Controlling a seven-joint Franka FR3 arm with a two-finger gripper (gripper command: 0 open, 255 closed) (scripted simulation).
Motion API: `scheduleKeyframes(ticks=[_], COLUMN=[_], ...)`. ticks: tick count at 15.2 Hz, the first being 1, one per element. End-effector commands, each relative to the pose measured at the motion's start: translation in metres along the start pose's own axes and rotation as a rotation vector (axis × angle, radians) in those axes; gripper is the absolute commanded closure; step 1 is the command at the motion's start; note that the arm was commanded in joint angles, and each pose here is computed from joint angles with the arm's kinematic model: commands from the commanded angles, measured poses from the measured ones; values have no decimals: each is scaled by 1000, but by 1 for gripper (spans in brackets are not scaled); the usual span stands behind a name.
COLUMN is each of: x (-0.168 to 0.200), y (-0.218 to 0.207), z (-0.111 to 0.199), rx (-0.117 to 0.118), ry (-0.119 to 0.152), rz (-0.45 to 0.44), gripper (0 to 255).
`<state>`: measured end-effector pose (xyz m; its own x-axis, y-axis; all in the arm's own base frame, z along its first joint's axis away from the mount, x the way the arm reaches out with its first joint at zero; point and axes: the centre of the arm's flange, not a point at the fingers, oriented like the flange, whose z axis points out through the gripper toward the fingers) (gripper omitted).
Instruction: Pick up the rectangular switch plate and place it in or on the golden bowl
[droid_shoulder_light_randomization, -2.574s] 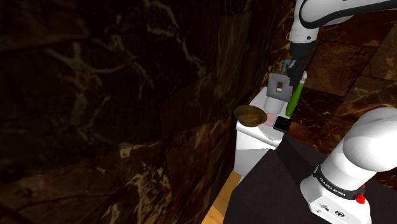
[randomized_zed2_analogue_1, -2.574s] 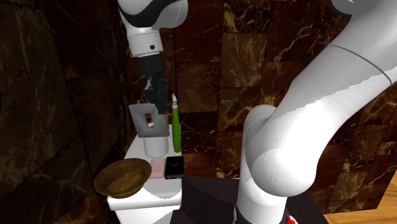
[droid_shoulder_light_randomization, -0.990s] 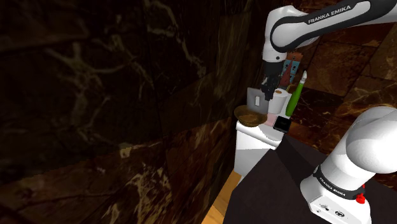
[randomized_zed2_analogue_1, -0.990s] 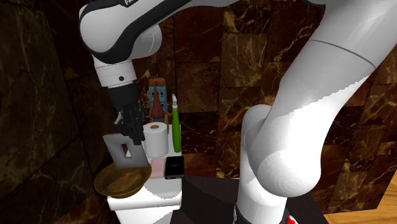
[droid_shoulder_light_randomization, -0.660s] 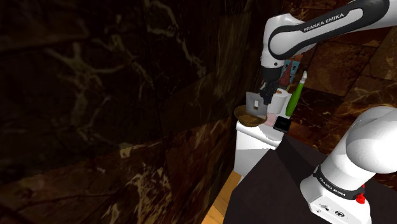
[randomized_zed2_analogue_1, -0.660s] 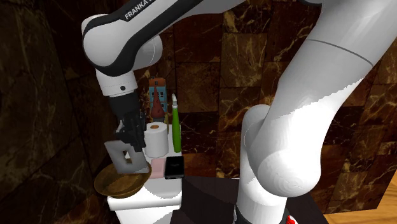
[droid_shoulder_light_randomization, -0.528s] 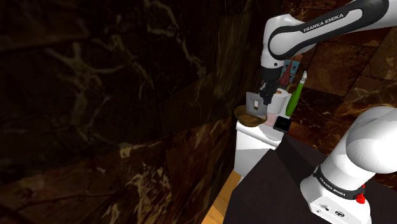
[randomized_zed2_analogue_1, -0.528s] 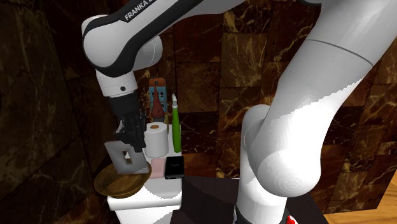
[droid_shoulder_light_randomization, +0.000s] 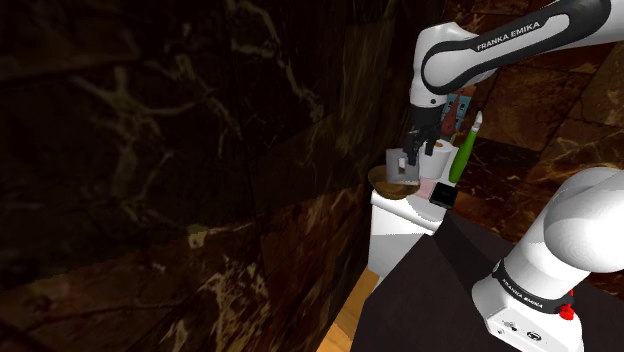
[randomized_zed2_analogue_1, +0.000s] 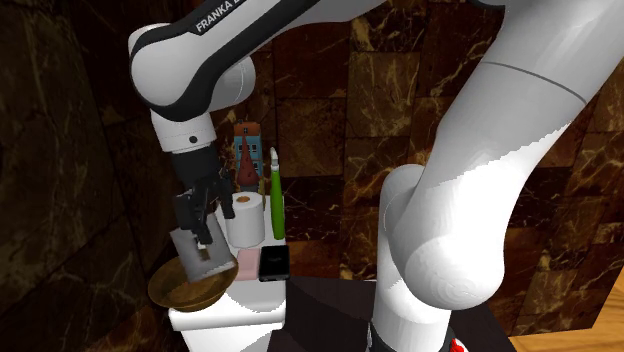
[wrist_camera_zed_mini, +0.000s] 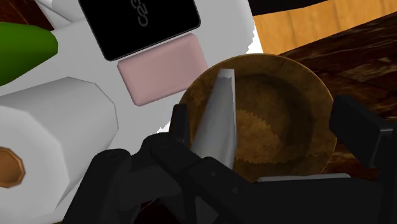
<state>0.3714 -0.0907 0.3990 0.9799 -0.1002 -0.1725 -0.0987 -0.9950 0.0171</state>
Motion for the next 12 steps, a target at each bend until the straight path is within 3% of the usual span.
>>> scheduleKeyframes(ticks=[1, 2, 6, 12], x=[0, 0, 0, 0], y=[0, 0, 0, 0], z=[0, 0, -50, -50], rx=[0, 0, 0, 0], ry=[0, 0, 0, 0], rz=[0, 0, 0, 0], gripper=[0, 0, 0, 0])
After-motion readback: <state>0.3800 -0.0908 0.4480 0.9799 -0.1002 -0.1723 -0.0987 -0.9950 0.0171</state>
